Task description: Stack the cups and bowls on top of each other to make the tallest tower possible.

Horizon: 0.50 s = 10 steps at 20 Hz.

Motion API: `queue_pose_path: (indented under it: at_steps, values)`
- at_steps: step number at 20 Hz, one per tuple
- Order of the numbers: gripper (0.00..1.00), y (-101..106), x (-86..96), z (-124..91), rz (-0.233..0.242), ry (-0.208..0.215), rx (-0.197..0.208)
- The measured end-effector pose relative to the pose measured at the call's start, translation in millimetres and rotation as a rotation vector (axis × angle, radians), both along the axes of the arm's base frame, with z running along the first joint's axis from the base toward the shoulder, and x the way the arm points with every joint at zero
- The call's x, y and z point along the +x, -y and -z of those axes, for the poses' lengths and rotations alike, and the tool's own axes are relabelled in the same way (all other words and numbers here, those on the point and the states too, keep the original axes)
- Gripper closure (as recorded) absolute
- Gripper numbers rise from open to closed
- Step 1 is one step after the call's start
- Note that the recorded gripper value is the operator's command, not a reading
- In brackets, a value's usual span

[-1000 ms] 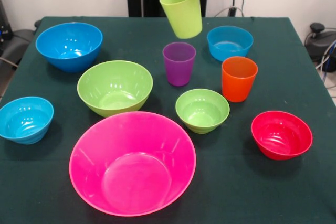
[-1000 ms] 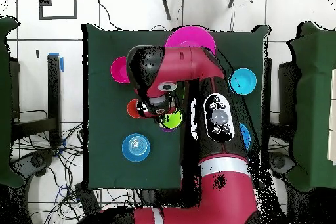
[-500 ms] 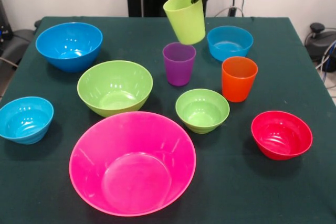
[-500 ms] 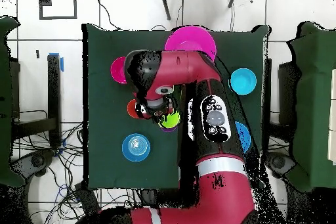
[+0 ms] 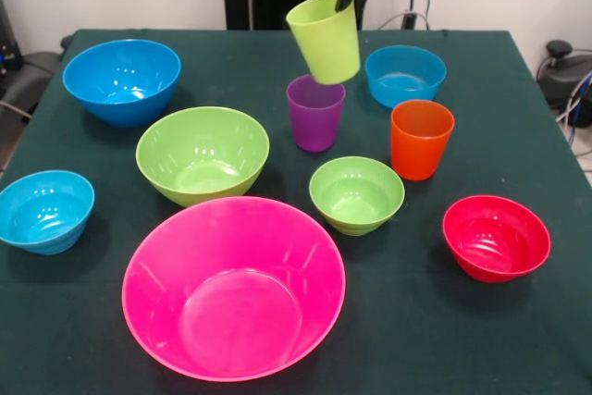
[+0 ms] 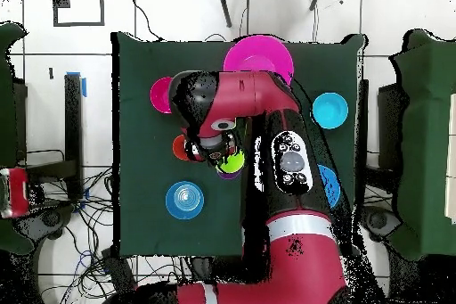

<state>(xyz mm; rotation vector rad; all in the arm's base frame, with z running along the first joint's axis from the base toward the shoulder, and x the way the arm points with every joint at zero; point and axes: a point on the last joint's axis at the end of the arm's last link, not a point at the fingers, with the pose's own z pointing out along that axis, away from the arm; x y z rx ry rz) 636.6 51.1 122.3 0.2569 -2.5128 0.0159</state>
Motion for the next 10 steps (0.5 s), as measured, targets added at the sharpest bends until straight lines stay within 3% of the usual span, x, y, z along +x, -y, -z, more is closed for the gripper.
queue_pose_path:
  at_steps: [10]
  values:
    - [1.00, 15.1, -1.1, -3.5, -0.056, 0.068, -0.076]
